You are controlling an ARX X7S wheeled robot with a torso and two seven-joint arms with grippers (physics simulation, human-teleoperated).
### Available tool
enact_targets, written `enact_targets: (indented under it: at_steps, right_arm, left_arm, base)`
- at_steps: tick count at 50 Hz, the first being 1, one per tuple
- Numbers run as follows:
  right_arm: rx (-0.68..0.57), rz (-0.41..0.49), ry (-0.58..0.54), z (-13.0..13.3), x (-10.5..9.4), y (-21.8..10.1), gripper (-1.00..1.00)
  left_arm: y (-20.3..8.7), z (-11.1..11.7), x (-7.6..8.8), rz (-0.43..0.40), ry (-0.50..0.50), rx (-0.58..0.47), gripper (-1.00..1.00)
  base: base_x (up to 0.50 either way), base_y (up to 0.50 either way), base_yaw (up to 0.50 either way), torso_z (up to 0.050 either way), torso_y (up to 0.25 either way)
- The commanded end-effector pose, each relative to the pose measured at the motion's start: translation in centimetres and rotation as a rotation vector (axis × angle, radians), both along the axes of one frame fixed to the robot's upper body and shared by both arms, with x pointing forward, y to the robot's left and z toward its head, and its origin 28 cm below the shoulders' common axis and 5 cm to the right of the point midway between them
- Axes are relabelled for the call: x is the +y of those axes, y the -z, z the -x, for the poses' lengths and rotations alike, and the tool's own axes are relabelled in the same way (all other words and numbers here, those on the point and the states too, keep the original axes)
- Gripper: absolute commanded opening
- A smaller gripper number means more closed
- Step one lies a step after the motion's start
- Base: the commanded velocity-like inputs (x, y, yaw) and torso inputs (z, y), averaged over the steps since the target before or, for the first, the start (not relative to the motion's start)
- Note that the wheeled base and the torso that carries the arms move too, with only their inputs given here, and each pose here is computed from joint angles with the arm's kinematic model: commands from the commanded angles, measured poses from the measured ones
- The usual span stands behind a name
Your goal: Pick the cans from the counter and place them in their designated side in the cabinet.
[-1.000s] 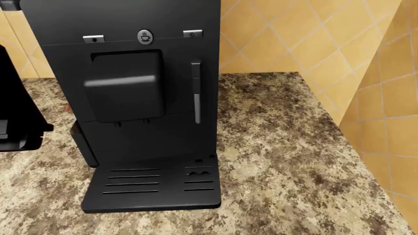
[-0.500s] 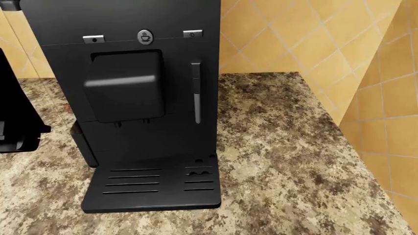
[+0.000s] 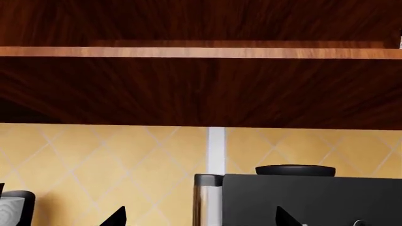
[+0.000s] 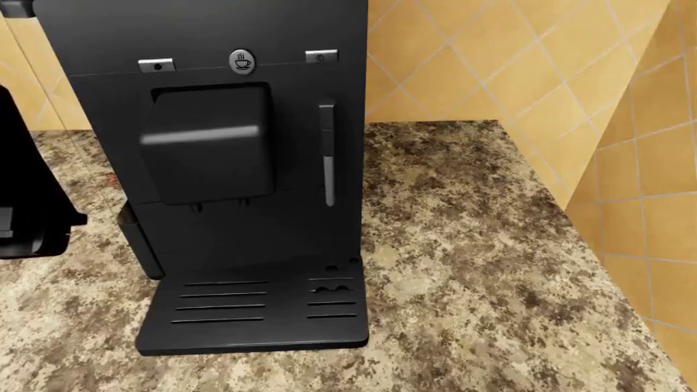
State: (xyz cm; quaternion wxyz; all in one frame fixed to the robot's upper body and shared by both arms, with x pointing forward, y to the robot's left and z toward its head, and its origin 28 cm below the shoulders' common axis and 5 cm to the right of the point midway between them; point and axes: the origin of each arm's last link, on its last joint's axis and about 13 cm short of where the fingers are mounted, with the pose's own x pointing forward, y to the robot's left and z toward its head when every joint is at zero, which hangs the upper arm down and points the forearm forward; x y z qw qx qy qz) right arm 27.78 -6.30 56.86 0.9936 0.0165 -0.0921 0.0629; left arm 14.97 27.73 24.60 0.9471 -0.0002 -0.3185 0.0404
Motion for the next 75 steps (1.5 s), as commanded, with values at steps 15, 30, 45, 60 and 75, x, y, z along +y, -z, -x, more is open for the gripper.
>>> enact_targets:
  at_steps: [15,30,45,60,75]
  right_arm:
    - [0.081,-0.018,0.045,-0.8,-0.6,0.7,-1.0]
    - [0.073,0.002,0.034,-0.7,-0.7,0.7,1.0]
    - [0.058,0.012,0.015,-0.5,-0.6,0.5,1.0]
    - [-0.025,0.052,-0.051,0.6,0.0,-0.4,1.0]
    - [-0.121,0.122,-0.056,2.2,0.3,-1.3,1.0]
  left_arm:
    - [0.2,-0.1,0.0,0.0,0.0,0.007,1.0]
    - [0.2,0.0,0.1,0.001,0.0,0.005,1.0]
    - [0.1,0.1,0.0,0.003,0.001,0.002,1.0]
    - [0.2,0.1,0.0,0.005,0.002,0.002,1.0]
    - [0.3,0.0,0.0,0.003,0.006,0.005,1.0]
  base:
    - [0.0,0.0,0.0,0.0,0.0]
    - [0.0,0.0,0.0,0.0,0.0]
    - [0.0,0.0,0.0,0.0,0.0]
    - [0.0,0.0,0.0,0.0,0.0]
    - [0.0,0.0,0.0,0.0,0.0]
